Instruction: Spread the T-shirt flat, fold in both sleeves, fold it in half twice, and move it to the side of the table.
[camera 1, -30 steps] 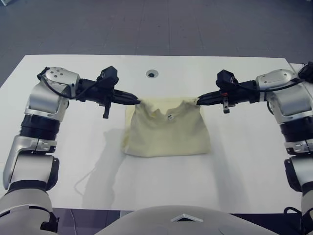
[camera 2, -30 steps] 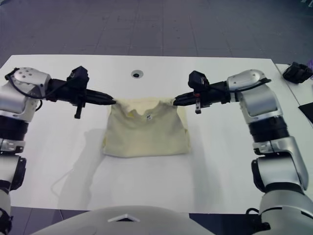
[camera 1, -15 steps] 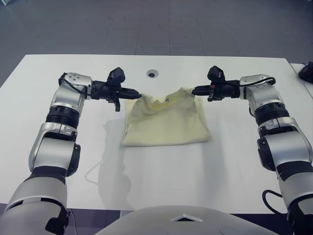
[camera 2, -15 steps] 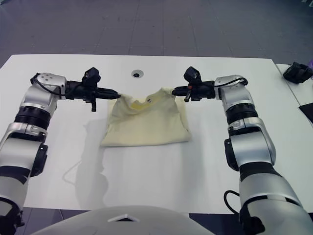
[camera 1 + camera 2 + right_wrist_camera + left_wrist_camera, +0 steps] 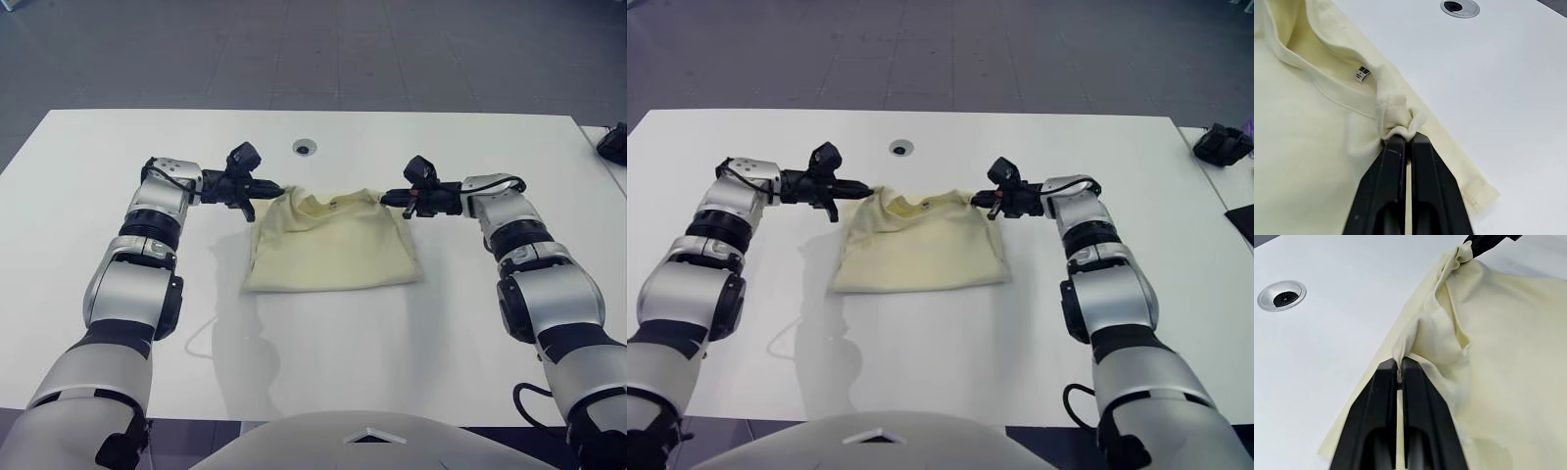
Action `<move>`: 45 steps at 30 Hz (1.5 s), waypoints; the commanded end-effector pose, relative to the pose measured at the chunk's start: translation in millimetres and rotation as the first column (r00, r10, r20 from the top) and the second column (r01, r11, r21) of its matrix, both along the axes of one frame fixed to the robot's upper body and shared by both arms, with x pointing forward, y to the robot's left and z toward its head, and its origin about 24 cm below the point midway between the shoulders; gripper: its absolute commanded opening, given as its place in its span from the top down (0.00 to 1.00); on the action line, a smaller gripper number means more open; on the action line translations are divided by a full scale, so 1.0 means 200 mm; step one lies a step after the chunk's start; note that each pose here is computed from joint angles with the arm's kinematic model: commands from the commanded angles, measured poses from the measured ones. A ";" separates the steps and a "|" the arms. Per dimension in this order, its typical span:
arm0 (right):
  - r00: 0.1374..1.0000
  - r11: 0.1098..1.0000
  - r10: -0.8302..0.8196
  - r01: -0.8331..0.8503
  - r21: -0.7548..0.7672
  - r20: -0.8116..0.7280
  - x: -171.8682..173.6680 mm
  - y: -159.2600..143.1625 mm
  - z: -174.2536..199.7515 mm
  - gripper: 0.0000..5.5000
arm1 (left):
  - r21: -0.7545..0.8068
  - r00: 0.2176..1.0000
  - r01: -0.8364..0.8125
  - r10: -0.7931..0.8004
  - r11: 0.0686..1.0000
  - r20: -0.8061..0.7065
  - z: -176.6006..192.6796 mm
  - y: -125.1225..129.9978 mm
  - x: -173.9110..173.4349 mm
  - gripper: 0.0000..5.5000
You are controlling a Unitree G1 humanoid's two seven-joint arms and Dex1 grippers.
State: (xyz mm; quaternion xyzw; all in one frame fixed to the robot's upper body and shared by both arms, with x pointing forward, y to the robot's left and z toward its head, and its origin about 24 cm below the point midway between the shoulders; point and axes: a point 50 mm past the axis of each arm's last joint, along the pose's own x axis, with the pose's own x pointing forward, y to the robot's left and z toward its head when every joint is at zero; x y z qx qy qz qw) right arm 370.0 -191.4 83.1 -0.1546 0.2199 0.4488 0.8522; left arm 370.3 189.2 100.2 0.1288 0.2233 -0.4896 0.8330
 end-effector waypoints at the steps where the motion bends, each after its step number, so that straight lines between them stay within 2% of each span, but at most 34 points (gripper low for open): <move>1: 1.000 1.000 -0.019 0.019 -0.013 0.014 0.00 0.00 -0.02 0.99 | 0.031 0.999 -0.009 0.008 0.999 0.042 0.04 -0.01 0.03 1.00; 4: 0.997 0.998 -0.049 0.052 -0.043 0.067 0.01 0.00 -0.01 0.99 | 0.054 0.997 -0.050 0.047 0.997 0.069 0.04 -0.01 0.04 1.00; 6: 0.990 0.993 -0.087 0.095 -0.072 0.109 0.02 -0.01 -0.02 0.94 | 0.073 0.993 -0.092 0.086 0.993 0.081 0.04 0.00 0.05 1.00; 7: 0.985 0.989 -0.113 0.123 -0.078 0.127 0.03 -0.01 -0.02 0.91 | 0.082 0.990 -0.113 0.106 0.990 0.090 0.03 -0.01 0.06 0.94; 13: 0.934 0.954 -0.239 0.277 -0.118 0.265 0.05 -0.06 -0.02 0.75 | 0.095 0.949 -0.258 0.234 0.961 0.209 0.08 0.04 0.10 0.79; 16: 0.917 0.946 -0.145 0.238 -0.219 0.372 0.05 -0.04 -0.01 0.68 | 0.101 0.942 -0.231 0.196 0.968 0.272 0.11 0.06 0.09 0.71; 20: 0.894 0.945 -0.017 0.161 -0.286 0.447 0.03 -0.01 0.00 0.55 | 0.184 0.937 -0.073 0.004 0.980 0.351 0.09 0.02 -0.02 0.58; 23: 0.862 0.942 0.035 0.141 -0.306 0.506 0.03 -0.01 0.06 0.47 | 0.207 0.930 0.027 -0.100 0.978 0.352 0.09 -0.02 -0.15 0.49; 27: 0.826 0.950 0.073 0.114 -0.291 0.560 0.03 0.02 0.13 0.35 | 0.210 0.937 0.070 -0.136 0.975 0.321 0.06 -0.05 -0.31 0.37; 30: 0.824 0.937 0.158 0.048 -0.345 0.545 -0.01 0.07 0.08 0.26 | 0.234 0.950 0.087 -0.152 0.968 0.273 0.02 -0.06 -0.41 0.27; 33: 0.828 0.909 0.222 0.016 -0.417 0.515 -0.05 0.04 0.01 0.17 | 0.284 0.949 0.160 -0.227 0.945 0.221 0.01 -0.07 -0.51 0.18; 38: 0.827 0.862 0.320 -0.052 -0.505 0.462 -0.18 -0.05 -0.06 0.02 | 0.387 0.949 0.147 -0.240 0.910 0.204 -0.01 -0.04 -0.51 0.02; 45: 0.813 0.816 0.418 -0.141 -0.560 0.404 -0.37 -0.12 -0.04 0.02 | 0.543 0.952 0.173 -0.282 0.822 0.122 -0.11 0.06 -0.54 0.02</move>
